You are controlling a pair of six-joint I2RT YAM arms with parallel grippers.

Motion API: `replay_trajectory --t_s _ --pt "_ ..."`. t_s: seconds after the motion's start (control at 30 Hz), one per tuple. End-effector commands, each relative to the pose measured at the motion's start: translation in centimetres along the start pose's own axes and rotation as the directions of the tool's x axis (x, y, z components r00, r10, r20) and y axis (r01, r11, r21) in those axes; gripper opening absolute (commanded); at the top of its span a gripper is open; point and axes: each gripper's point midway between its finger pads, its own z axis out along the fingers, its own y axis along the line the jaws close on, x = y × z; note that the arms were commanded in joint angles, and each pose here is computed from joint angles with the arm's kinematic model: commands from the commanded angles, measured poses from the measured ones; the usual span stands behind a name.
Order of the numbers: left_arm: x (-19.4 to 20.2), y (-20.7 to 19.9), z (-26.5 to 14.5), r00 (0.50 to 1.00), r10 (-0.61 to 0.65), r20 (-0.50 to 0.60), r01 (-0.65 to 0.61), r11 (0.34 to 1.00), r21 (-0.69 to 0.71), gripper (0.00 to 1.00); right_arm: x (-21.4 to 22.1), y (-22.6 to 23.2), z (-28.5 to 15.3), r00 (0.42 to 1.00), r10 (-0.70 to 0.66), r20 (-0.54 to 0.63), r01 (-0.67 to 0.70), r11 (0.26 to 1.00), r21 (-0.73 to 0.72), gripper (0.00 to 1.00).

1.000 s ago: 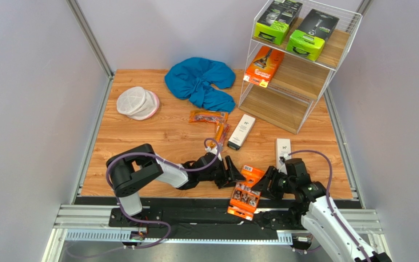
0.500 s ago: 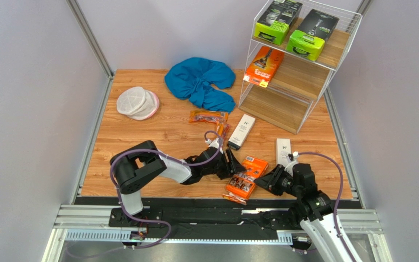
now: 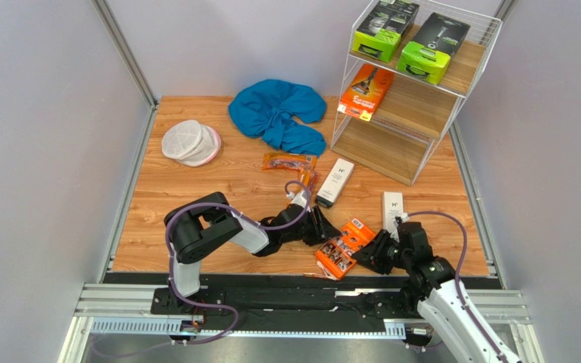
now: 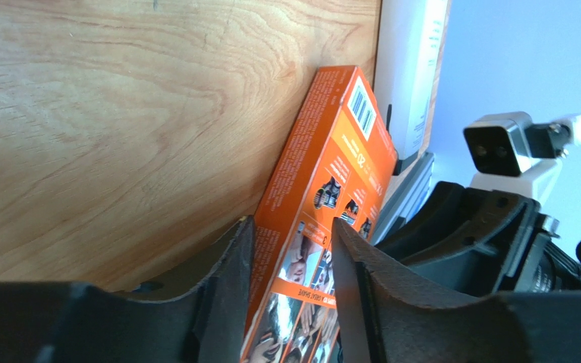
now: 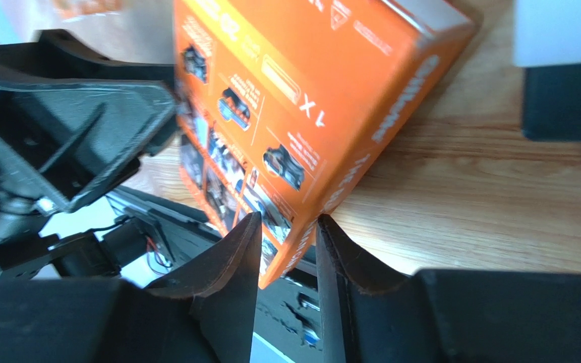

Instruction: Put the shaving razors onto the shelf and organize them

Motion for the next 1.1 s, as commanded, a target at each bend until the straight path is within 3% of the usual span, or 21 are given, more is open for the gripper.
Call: replay_trajectory --t_s 0.0,0.27,0.67,0.83,0.9,1.07 --pt "5.4 -5.5 -1.1 0.972 0.038 -0.231 0.012 0.977 0.214 0.47 -1.6 3.2 0.9 0.996 -0.069 0.053 0.076 0.985 -0.152 0.35" --pt "6.6 -6.3 -1.6 0.959 0.068 -0.276 0.001 0.970 0.242 0.24 -3.7 2.7 0.9 0.985 -0.040 0.165 0.057 0.993 -0.100 0.35" --pt "9.4 -7.7 -2.3 0.917 0.190 -0.351 -0.099 0.960 0.260 0.30 -6.3 3.8 0.7 0.953 -0.038 0.300 0.081 0.988 -0.134 0.30" --pt "10.3 -8.0 -2.5 0.901 0.211 -0.379 -0.111 0.957 0.269 0.30 -7.2 5.1 0.6 0.936 -0.040 0.351 0.114 0.974 -0.194 0.14" --pt "10.5 -8.1 -2.7 0.899 0.215 -0.383 -0.113 0.956 0.273 0.30 -7.2 5.1 0.5 0.933 -0.034 0.357 0.113 0.973 -0.203 0.00" --pt "10.6 -7.9 -2.9 0.897 0.219 -0.383 -0.118 0.956 0.270 0.32 -7.4 5.0 -0.1 0.925 -0.036 0.378 0.116 0.975 -0.192 0.00"
